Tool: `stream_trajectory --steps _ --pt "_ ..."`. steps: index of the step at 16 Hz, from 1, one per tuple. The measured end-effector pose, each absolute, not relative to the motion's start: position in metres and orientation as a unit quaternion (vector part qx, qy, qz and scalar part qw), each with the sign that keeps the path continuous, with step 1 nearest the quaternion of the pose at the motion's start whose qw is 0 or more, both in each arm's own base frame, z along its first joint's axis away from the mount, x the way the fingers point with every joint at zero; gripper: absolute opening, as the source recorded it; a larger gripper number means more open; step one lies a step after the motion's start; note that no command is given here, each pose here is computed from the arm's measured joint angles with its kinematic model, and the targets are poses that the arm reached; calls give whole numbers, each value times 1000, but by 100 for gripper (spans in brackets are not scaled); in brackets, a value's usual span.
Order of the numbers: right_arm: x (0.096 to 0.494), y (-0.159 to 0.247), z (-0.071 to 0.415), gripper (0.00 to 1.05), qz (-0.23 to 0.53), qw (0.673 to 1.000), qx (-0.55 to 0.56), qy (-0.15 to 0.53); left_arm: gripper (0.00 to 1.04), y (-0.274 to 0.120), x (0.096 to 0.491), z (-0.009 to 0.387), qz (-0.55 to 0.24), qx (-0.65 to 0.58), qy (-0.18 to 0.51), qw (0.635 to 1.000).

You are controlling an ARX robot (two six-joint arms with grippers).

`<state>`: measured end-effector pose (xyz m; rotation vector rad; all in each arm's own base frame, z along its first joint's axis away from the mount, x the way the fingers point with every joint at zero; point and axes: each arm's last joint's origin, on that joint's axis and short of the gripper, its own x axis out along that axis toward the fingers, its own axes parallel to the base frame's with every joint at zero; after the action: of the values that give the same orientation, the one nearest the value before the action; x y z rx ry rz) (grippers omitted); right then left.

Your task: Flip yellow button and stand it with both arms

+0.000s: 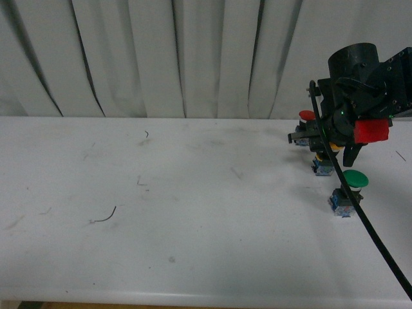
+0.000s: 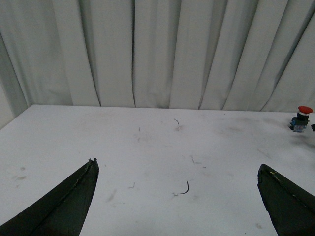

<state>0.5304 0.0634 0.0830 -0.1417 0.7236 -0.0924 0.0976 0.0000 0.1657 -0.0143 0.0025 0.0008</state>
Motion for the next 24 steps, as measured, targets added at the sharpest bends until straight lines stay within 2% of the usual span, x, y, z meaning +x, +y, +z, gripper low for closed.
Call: stream_trajectory --steps 3,5,7,10,11,12,13,15,18,20,24 --pt "531 64 83 31 -45 932 -69 353 98 0 98 166 0 -7 1 1000" --pt "532 64 83 51 -46 932 -69 353 98 0 98 166 0 -7 1 1000" --pt "532 64 82 62 -46 932 -69 352 98 0 98 166 0 -7 1 1000" --pt "532 64 83 73 -46 933 -68 350 98 0 98 166 0 -7 1 1000" --pt "533 65 84 86 -45 935 -67 346 98 0 98 166 0 -7 1 1000" --pt "533 65 84 94 -44 936 -67 343 98 0 98 166 0 -7 1 1000" --pt "533 67 84 99 -37 938 -60 338 98 0 98 166 0 -7 1 1000" --pt "525 67 89 98 -25 942 -51 331 98 0 98 166 0 -7 1 1000" --pt "479 45 184 98 -7 986 -43 160 98 0 98 166 0 -7 1 1000" --pt "449 33 217 98 0 994 -42 97 98 0 98 166 0 -7 1 1000" --pt "332 22 280 98 48 996 -66 -48 98 0 98 166 0 -7 1 1000"
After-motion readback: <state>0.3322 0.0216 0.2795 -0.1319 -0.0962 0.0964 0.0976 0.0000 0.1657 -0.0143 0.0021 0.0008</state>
